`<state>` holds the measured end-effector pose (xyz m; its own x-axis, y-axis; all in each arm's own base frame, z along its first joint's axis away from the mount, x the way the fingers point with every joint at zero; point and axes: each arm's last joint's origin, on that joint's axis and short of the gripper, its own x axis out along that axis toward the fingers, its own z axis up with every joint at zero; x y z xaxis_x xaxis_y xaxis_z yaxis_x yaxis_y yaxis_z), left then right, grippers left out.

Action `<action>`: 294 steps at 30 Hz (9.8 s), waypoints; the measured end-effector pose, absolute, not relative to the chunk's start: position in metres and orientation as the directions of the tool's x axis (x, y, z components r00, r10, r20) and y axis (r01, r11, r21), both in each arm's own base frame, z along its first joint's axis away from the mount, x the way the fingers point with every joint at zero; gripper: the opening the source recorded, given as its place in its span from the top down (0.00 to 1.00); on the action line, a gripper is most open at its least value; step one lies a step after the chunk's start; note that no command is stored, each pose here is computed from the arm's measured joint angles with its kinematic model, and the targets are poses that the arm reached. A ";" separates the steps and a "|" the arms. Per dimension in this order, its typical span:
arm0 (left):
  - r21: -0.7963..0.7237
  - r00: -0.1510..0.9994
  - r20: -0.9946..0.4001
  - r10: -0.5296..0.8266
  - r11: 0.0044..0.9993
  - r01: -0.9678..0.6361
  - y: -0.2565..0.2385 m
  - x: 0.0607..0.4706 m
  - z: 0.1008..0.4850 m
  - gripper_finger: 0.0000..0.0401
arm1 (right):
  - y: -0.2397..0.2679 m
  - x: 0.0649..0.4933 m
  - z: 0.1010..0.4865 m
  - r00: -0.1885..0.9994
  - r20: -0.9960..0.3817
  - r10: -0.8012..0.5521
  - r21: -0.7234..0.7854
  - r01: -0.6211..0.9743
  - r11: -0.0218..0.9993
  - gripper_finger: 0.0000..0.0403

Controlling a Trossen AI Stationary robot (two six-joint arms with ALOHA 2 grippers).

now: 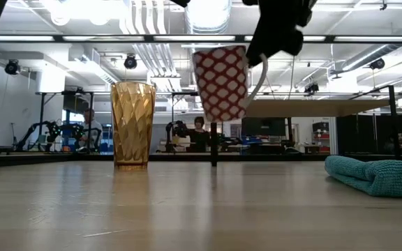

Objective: Stack small to large cups/mugs on shelf
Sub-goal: Put the red mug on the shelf, then put the brown cup on the shelf

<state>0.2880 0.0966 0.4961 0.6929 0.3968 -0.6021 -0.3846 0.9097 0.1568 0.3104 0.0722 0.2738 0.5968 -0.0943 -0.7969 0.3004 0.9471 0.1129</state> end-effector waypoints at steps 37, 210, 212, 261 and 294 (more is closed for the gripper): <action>0.149 0.692 -0.604 0.396 0.909 -0.390 0.095 0.284 0.498 0.74 | 0.004 0.184 0.368 0.612 -0.655 -0.443 0.115 0.661 0.742 0.85; 0.159 0.622 -0.687 0.375 0.914 -0.374 0.093 0.275 0.491 0.74 | -0.066 0.141 0.412 0.508 -0.829 -0.235 0.290 0.749 0.596 0.62; 0.160 0.612 -0.698 0.371 0.914 -0.372 0.092 0.274 0.490 0.74 | -0.062 0.140 0.417 0.546 -0.817 -0.188 0.349 0.727 0.592 0.62; 0.018 0.112 -0.991 0.075 0.895 -0.446 0.032 0.308 0.309 0.74 | 0.000 0.252 0.413 0.735 -0.594 0.328 0.576 0.104 0.810 0.68; 0.095 0.084 -0.987 0.140 0.912 -0.399 0.035 0.319 0.296 0.84 | 0.000 0.250 0.412 0.724 -0.606 0.329 0.577 0.117 0.808 0.68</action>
